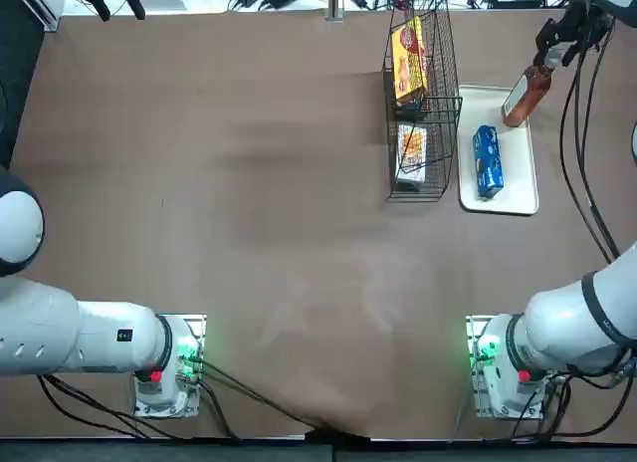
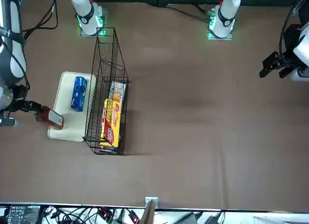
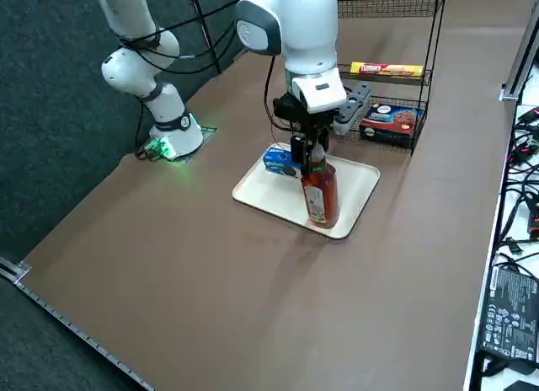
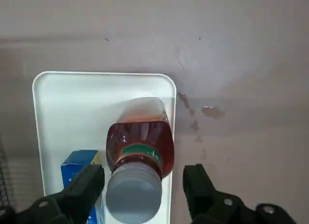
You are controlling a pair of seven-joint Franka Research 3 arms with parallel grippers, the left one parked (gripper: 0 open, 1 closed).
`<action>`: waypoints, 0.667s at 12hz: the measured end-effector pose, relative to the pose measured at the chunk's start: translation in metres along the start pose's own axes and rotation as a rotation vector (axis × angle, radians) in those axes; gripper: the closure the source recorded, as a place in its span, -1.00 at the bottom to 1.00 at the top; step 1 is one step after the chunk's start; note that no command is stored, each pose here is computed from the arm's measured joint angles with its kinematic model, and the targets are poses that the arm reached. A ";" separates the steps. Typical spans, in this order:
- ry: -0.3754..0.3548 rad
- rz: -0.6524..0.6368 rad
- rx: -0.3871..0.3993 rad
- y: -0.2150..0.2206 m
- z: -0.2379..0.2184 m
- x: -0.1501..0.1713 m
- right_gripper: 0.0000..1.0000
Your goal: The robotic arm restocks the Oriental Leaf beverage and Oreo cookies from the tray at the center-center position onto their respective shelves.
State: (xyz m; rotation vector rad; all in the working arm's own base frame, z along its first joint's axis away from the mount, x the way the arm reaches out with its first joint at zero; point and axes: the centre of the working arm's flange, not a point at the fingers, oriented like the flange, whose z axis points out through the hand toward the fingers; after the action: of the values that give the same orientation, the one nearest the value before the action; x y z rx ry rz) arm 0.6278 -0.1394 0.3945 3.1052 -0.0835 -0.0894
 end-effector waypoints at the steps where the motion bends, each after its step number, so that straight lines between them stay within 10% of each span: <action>1: 0.003 0.003 0.000 0.000 0.002 0.000 -1.00; 5: 0.005 0.016 0.000 -0.001 0.013 -0.002 -0.93; 8: 0.000 0.037 0.003 -0.004 0.016 -0.003 -0.40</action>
State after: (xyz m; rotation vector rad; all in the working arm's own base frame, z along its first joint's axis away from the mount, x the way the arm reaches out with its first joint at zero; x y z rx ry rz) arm 0.6246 -0.1361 0.3787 3.1051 -0.1413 -0.0883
